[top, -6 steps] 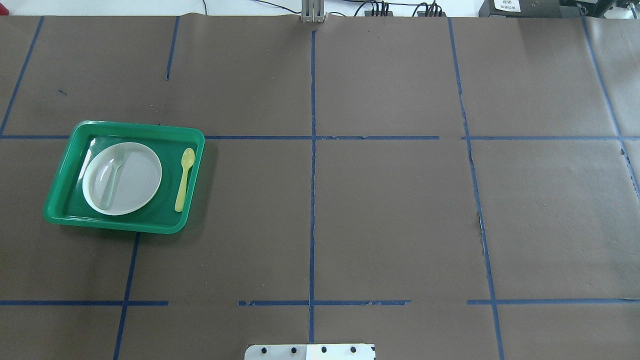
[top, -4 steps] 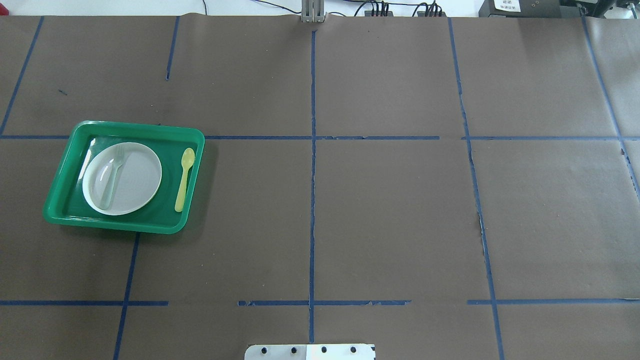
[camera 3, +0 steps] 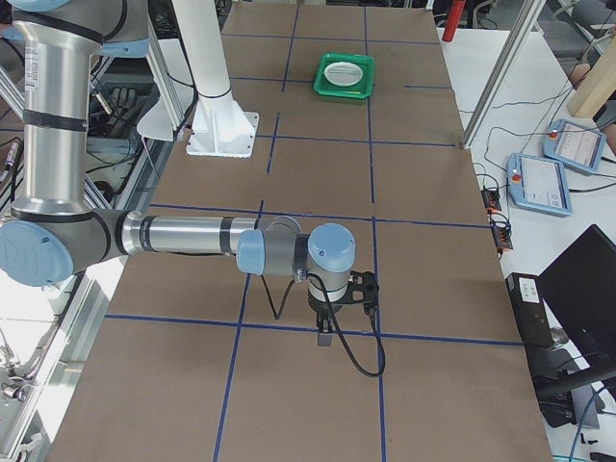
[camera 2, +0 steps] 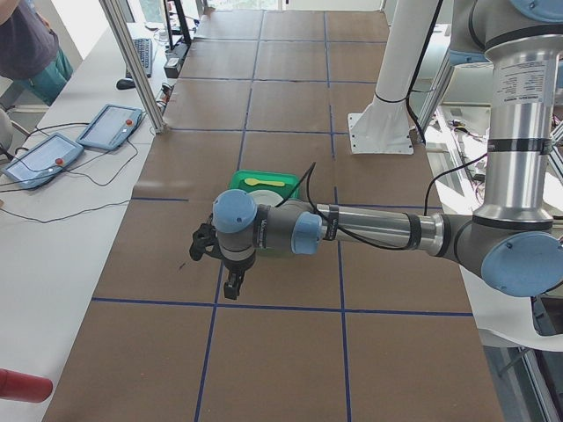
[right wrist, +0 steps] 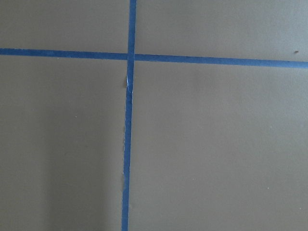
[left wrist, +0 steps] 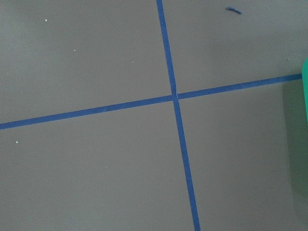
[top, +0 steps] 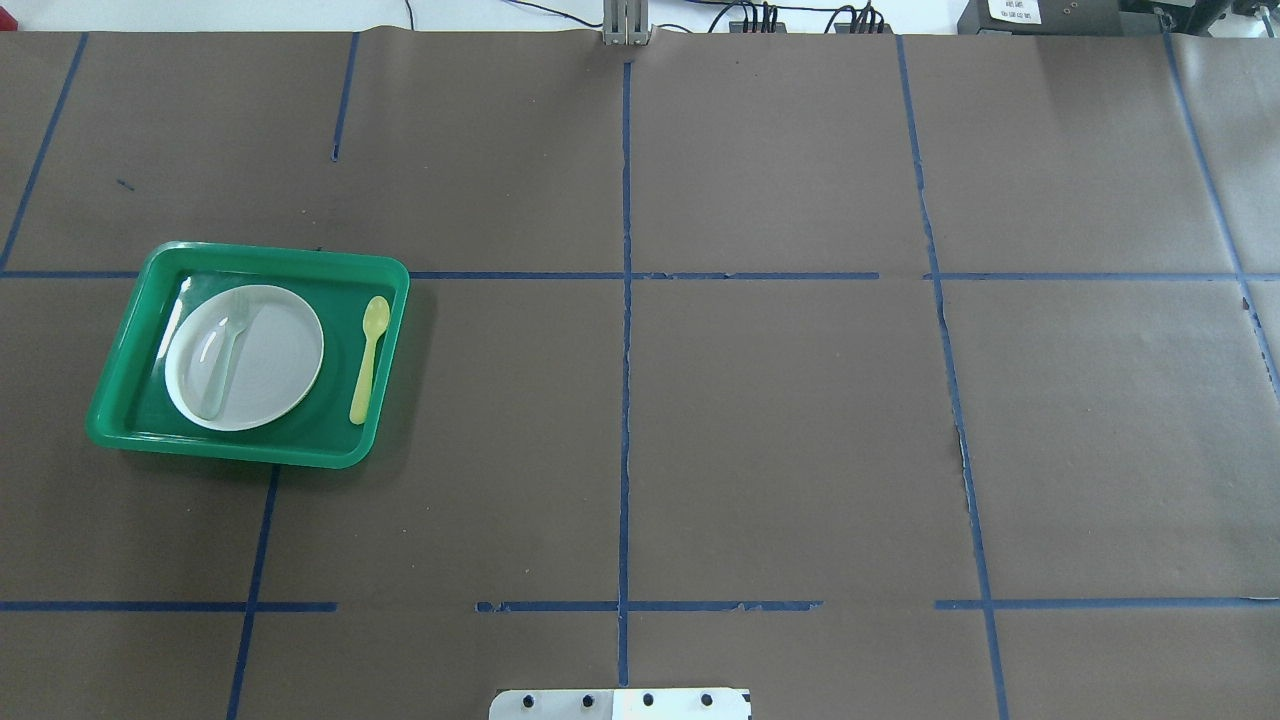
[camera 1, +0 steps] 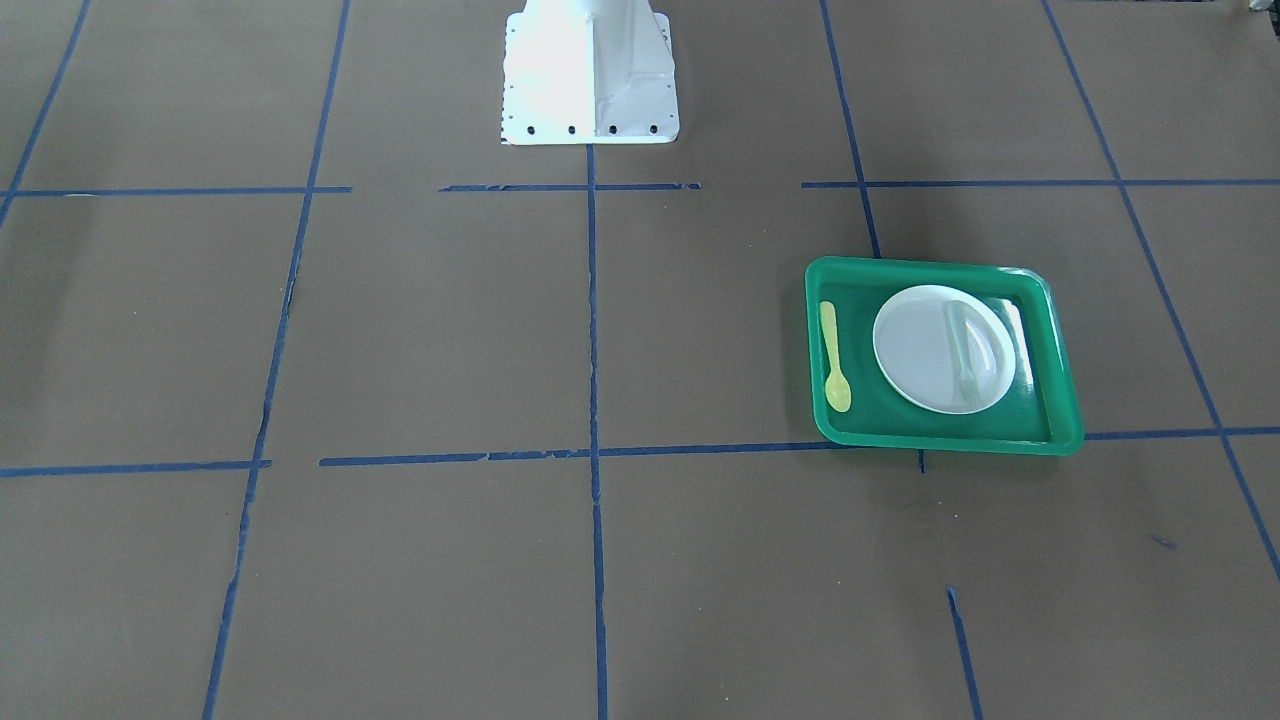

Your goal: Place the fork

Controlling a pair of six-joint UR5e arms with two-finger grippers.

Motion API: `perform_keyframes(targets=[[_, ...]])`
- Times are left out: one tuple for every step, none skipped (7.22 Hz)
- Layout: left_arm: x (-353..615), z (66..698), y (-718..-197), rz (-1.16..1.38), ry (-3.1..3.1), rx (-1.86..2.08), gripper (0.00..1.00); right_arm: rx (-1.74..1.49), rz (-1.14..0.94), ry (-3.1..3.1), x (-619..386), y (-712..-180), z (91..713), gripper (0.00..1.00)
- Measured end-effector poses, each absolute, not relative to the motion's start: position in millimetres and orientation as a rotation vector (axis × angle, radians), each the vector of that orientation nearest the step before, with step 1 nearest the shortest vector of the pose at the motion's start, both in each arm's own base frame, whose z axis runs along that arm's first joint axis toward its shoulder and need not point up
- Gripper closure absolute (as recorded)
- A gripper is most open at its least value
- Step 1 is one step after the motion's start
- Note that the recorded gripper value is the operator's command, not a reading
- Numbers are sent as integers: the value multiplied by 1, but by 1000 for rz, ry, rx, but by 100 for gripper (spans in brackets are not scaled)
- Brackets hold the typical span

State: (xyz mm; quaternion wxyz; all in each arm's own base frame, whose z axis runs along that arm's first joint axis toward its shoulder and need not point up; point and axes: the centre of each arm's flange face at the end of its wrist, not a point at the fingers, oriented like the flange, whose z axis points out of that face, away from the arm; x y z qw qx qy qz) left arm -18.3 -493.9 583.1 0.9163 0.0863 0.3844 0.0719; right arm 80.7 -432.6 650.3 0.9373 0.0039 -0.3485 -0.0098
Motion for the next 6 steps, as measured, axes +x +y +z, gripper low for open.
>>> perform_keyframes(targets=[[42, 544, -499, 117, 767, 187, 0, 8, -20, -712, 81, -433, 650, 0], [92, 511, -500, 80, 757, 196, 0, 8, -20, -712, 81, -433, 650, 0], [127, 487, -499, 49, 775, 196, 0, 9, -20, -712, 81, -433, 650, 0], [165, 471, -497, 27, 803, 175, 0, 9, -21, -712, 81, -433, 650, 0], [202, 464, -491, 19, 828, 146, 0, 9, -20, -712, 81, -433, 650, 0], [237, 468, -487, 14, 844, 127, 0, 8, -20, -712, 81, -433, 650, 0]])
